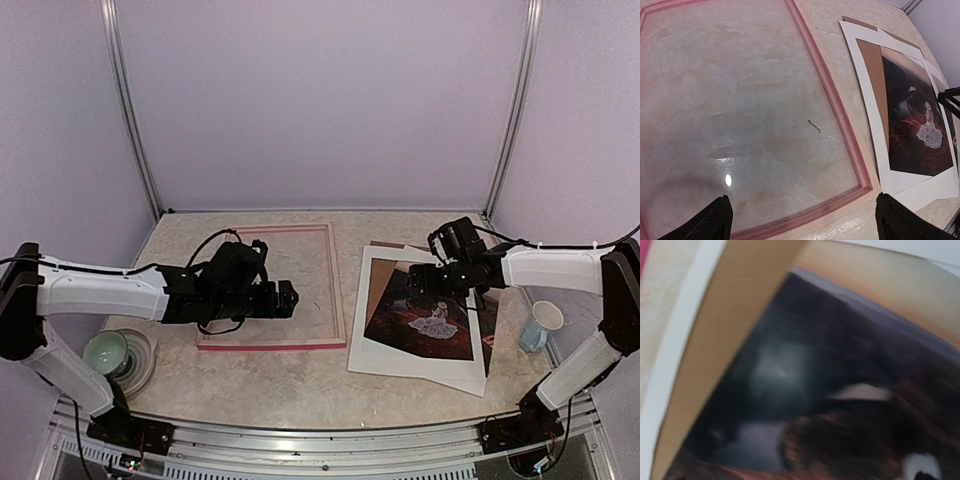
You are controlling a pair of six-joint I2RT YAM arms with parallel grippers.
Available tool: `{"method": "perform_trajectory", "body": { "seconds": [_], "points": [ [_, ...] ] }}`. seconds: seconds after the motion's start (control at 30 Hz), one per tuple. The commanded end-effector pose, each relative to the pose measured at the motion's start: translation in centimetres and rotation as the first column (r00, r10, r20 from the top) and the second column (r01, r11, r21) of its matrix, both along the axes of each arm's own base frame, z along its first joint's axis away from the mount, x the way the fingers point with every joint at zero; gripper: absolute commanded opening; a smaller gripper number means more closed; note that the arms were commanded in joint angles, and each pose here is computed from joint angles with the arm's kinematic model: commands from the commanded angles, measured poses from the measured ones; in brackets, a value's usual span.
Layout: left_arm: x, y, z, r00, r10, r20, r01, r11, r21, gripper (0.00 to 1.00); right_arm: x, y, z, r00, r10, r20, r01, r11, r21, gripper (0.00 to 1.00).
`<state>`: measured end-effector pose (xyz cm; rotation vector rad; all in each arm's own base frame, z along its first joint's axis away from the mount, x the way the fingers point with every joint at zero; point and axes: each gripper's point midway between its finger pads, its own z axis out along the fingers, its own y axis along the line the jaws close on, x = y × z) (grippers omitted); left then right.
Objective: Put the photo into the frame
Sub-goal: Adjust the glass panel in the frame body.
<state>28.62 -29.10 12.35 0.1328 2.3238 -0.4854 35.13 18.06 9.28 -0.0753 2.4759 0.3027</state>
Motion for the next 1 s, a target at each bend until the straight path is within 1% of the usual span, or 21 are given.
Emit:
{"method": "perform_trajectory", "body": {
  "seconds": [0.0, 0.17, 0.23, 0.33, 0.43, 0.57, 0.7, 0.83, 0.97],
  "points": [
    [-0.2, -5.7, 1.6, 0.983, -0.179, 0.042, 0.182, 0.981, -0.074, 0.99, -0.2, -2.1, 2.0, 0.997, -0.069, 0.025, 0.066, 0.992, 0.110, 0.99],
    [-1.5, -9.7, 0.2, 0.956, -0.292, 0.008, 0.291, 0.953, -0.087, 0.99, -0.7, -5.3, 1.8, 0.989, -0.147, 0.016, 0.143, 0.978, 0.149, 0.99],
    [-1.9, -11.3, 0.5, 0.944, -0.328, 0.018, 0.328, 0.935, -0.136, 0.99, -0.9, -6.4, 1.4, 0.986, -0.168, 0.002, 0.165, 0.970, 0.181, 0.99],
    [-3.1, -12.5, 0.0, 0.924, -0.382, -0.006, 0.375, 0.910, -0.176, 0.99, -1.3, -7.9, 0.5, 0.980, -0.196, -0.022, 0.195, 0.953, 0.230, 0.99],
    [-4.4, -12.7, -0.5, 0.913, -0.405, -0.035, 0.393, 0.902, -0.178, 0.99, -1.5, -9.1, 0.1, 0.976, -0.217, -0.026, 0.217, 0.946, 0.240, 0.99],
    [-6.8, -12.7, -1.4, 0.888, -0.441, -0.130, 0.400, 0.881, -0.252, 0.99, -1.5, -9.6, -0.1, 0.976, -0.216, -0.024, 0.215, 0.946, 0.244, 0.99],
    [-9.2, -13.0, -1.9, 0.850, -0.487, -0.200, 0.418, 0.855, -0.306, 0.99, -1.2, -9.5, 0.1, 0.977, -0.213, -0.016, 0.210, 0.944, 0.254, 0.99],
    [-10.1, -13.1, -3.1, 0.823, -0.503, -0.264, 0.421, 0.852, -0.311, 0.99, -0.9, -9.2, 0.3, 0.978, -0.209, -0.006, 0.202, 0.941, 0.272, 0.99],
    [-11.0, -14.3, -3.9, 0.777, -0.556, -0.296, 0.462, 0.822, -0.332, 0.99, -0.6, -8.9, 0.6, 0.979, -0.203, -0.006, 0.196, 0.938, 0.285, 0.99]
  ]
}}
